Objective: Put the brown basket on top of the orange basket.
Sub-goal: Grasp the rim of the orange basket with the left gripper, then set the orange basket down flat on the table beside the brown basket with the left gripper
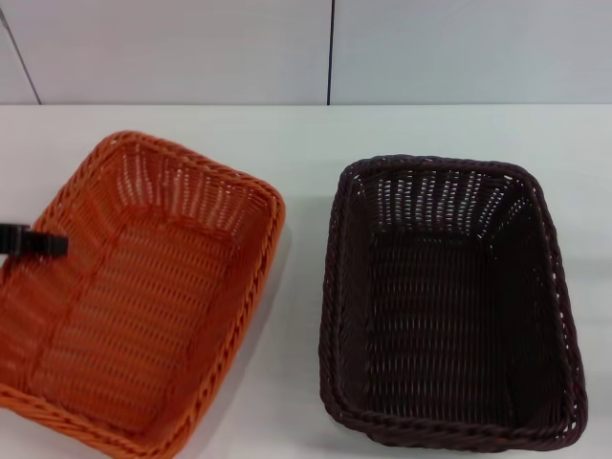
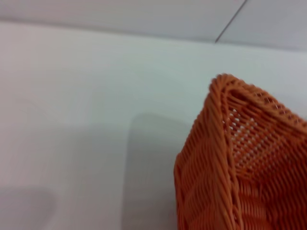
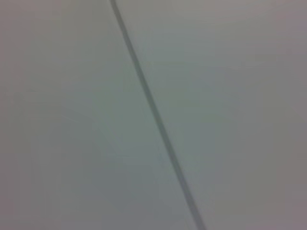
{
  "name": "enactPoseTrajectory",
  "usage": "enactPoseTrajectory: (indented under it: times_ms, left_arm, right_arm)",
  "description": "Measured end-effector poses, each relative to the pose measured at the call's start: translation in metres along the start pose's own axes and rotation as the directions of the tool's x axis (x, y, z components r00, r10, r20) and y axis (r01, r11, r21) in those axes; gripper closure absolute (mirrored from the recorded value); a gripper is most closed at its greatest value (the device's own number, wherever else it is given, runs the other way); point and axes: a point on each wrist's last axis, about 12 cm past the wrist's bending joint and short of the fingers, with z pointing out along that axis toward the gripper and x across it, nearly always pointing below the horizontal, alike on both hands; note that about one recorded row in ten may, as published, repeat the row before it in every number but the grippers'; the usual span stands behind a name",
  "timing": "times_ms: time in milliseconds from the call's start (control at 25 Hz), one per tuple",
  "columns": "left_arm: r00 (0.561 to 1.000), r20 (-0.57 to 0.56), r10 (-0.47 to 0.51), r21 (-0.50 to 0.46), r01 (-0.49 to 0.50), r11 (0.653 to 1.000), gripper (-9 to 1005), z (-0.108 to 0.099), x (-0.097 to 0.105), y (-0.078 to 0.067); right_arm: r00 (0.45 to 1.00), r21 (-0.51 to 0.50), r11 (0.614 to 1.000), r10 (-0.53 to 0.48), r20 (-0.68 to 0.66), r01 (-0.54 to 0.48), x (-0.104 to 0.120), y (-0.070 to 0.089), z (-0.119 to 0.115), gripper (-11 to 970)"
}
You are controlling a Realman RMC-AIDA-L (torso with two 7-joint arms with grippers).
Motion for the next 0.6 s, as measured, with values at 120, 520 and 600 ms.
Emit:
enactPoseTrajectory:
  times_ms: [120, 520, 600]
  left_arm:
    - [0.997, 0.075, 0.002, 0.026, -0.004, 1.0, 818, -0.01, -0.006, -0.002]
    - [0.982, 0.154, 0.108, 0.099, -0.124, 0.987, 809, -0.03, -0.03, -0.016]
    - [0.974, 0.161, 0.159, 0.082, -0.173, 0.981, 807, -0.038, -0.037, -0.023]
  right_arm:
    - [0.999, -0.083, 0.996, 0.029, -0.046, -0.032, -0.005, 0.0, 0.011, 391]
    - [0.992, -0.152, 0.987, 0.034, -0.123, -0.053, -0.004, 0.003, 0.025, 391]
    - [0.991, -0.145, 0.988, 0.035, -0.127, -0.053, -0.003, 0.002, 0.023, 391]
